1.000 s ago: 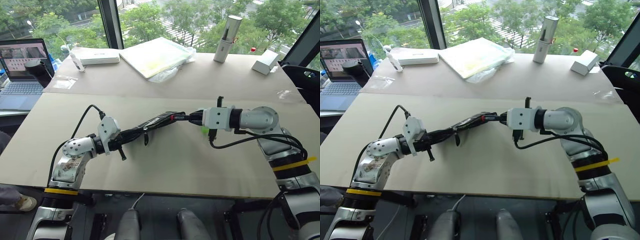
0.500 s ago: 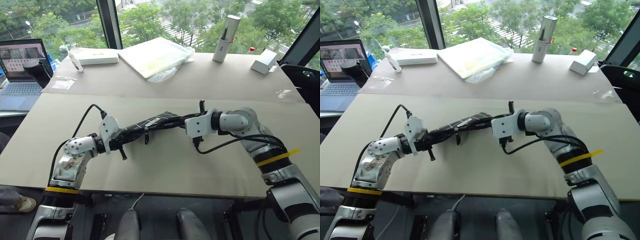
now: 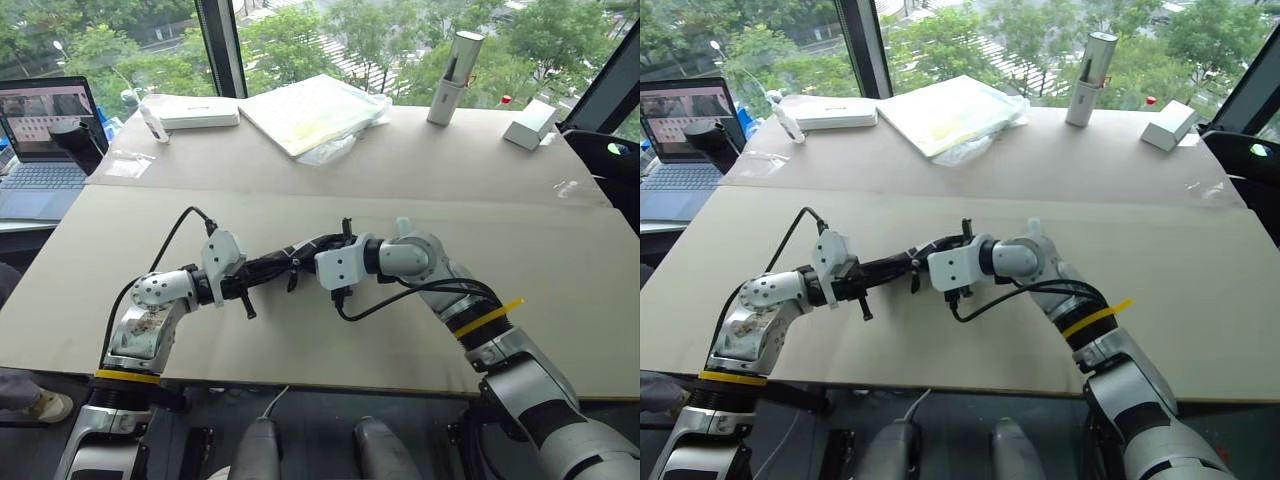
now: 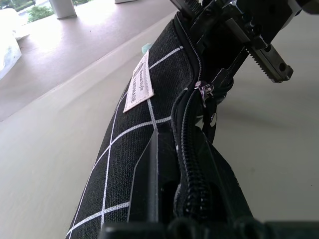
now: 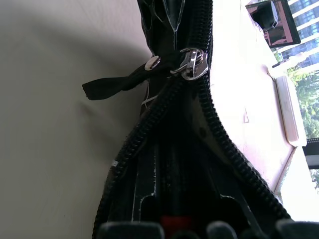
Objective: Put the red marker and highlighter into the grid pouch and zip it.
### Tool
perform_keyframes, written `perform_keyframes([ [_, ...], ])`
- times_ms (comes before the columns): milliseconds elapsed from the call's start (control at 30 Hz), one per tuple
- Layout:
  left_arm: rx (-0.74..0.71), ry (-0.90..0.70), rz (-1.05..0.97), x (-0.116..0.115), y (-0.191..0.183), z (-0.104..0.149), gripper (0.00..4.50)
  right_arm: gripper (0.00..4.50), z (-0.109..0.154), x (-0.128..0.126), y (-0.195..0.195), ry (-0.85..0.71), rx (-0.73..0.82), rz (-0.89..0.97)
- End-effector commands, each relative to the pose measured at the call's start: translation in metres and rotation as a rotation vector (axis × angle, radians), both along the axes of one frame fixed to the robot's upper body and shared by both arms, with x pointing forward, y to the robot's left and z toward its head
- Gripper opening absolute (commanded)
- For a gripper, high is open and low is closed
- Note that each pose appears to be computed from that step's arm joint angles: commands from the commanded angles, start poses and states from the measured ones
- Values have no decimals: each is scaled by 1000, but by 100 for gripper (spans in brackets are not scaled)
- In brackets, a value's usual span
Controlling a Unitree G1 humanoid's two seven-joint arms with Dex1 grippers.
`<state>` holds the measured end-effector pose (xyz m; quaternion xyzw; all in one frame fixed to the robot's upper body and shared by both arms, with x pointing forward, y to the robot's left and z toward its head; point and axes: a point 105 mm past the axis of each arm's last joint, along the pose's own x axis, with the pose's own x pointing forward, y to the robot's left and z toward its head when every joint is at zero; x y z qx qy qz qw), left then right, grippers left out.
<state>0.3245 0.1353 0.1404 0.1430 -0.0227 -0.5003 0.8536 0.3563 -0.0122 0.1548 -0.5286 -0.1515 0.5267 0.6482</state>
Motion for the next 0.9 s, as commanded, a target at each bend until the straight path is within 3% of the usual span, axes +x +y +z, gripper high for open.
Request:
perform_keyframes([
  [33, -13, -44, -16, 0, -3, 11, 0, 263, 31, 11, -14, -20, 75, -50],
  [167, -16, -45, -17, 0, -4, 11, 0, 263, 54, 14, -29, -20, 151, -55],
  [233, -17, -45, -18, 0, -5, 11, 0, 263, 73, 8, -38, 14, 260, -14],
  [300, -18, -45, -18, 0, -6, 11, 0, 263, 90, 0, -49, 122, 400, 17],
  [367, -18, -45, -17, -1, -5, 11, 0, 263, 101, -5, -67, 353, 547, 10],
  [467, -18, -45, -12, -1, -4, 10, 0, 263, 106, -29, -90, 694, 617, 51],
  [500, -18, -44, -10, -2, -3, 10, 0, 263, 113, -29, -99, 750, 671, 39],
  [567, -19, -44, -4, -2, -2, 10, 0, 263, 123, -16, -118, 718, 770, -49],
  [667, -19, -42, 1, -3, -1, 9, 0, 263, 111, 28, -151, 574, 828, -392],
  [733, -19, -42, 2, -4, -1, 9, 0, 263, 91, 52, -172, 465, 767, -623],
  [900, -19, -42, 5, -4, -1, 9, 0, 263, 46, 69, -180, 541, 758, -865],
])
